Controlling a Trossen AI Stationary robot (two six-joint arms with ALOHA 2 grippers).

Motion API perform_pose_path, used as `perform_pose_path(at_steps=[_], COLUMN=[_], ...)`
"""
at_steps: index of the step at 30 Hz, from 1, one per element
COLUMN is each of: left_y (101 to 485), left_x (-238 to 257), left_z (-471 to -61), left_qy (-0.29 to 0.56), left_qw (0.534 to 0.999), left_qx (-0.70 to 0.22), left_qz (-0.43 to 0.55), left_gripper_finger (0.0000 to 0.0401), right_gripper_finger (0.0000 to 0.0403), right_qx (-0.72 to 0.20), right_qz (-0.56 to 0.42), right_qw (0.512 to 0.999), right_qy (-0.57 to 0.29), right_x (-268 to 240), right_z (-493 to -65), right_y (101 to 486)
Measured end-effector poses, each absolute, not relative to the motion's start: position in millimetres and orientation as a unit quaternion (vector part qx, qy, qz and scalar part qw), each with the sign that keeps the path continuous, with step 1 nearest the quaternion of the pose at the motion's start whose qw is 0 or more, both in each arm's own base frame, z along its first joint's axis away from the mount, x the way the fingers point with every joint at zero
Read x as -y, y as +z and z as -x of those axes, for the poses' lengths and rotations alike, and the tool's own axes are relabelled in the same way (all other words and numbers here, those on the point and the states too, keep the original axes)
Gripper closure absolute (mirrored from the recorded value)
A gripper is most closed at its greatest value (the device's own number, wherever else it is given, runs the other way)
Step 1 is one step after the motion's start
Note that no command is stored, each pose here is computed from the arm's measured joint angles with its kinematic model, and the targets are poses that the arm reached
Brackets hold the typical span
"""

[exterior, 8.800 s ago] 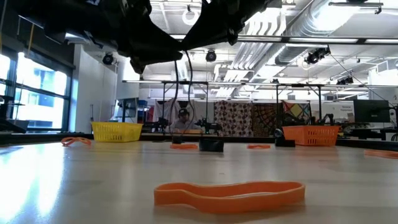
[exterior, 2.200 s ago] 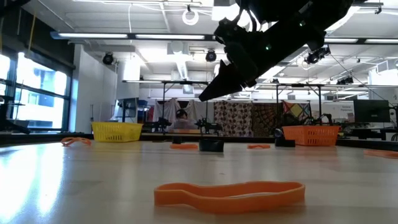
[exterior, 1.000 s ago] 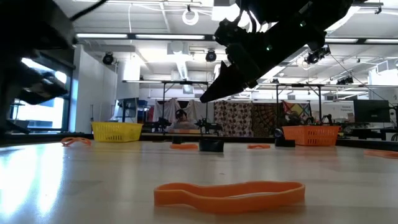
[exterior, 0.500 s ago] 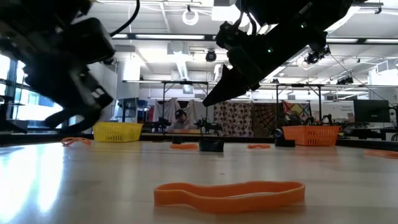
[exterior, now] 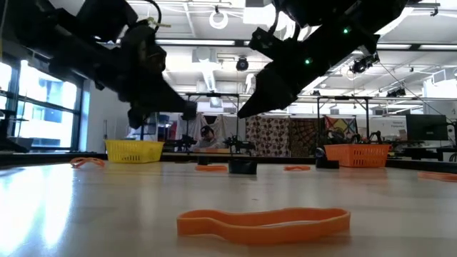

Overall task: Sort rubber bands into baskets
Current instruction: Put the black rubber band into the orange bin

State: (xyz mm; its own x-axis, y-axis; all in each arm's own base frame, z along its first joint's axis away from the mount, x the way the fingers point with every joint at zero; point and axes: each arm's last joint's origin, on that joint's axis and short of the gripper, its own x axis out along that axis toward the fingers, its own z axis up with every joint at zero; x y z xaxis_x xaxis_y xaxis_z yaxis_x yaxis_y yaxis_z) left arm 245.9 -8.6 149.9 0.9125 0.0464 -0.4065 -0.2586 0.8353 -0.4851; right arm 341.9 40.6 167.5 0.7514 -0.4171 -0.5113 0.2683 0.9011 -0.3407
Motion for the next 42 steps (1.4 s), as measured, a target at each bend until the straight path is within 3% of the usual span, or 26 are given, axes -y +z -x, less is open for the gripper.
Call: perform_pose_path(at_steps=[7,12,25,42], left_y=[159.9,168.6,208.6,210.3], left_x=[-17.9,-35.8,-60.8,-66.6], left_z=[-249.3,-251.0,-271.0,-271.1], left_qy=[0.114,0.105,0.059,0.068], left_qw=[0.930,0.929,0.941,0.941], left_qx=[-0.123,-0.086,-0.032,-0.032], left_qz=[0.327,0.346,0.332,0.330], left_gripper_finger=[0.0401,0.0401,0.0401,0.0401], right_gripper_finger=[0.0288,0.0253,0.0250,0.0250], right_qx=[-0.307,-0.309,-0.297,-0.247], right_qz=[0.257,0.380,0.598,0.692], right_qw=[0.900,0.852,0.715,0.653], right_qy=[-0.176,-0.184,-0.208,-0.182], right_x=[-54.1,-62.0,-64.5,-67.3], right_z=[-339.8,-339.1,-345.8,-350.7], right_y=[170.1,174.8,197.5,213.6])
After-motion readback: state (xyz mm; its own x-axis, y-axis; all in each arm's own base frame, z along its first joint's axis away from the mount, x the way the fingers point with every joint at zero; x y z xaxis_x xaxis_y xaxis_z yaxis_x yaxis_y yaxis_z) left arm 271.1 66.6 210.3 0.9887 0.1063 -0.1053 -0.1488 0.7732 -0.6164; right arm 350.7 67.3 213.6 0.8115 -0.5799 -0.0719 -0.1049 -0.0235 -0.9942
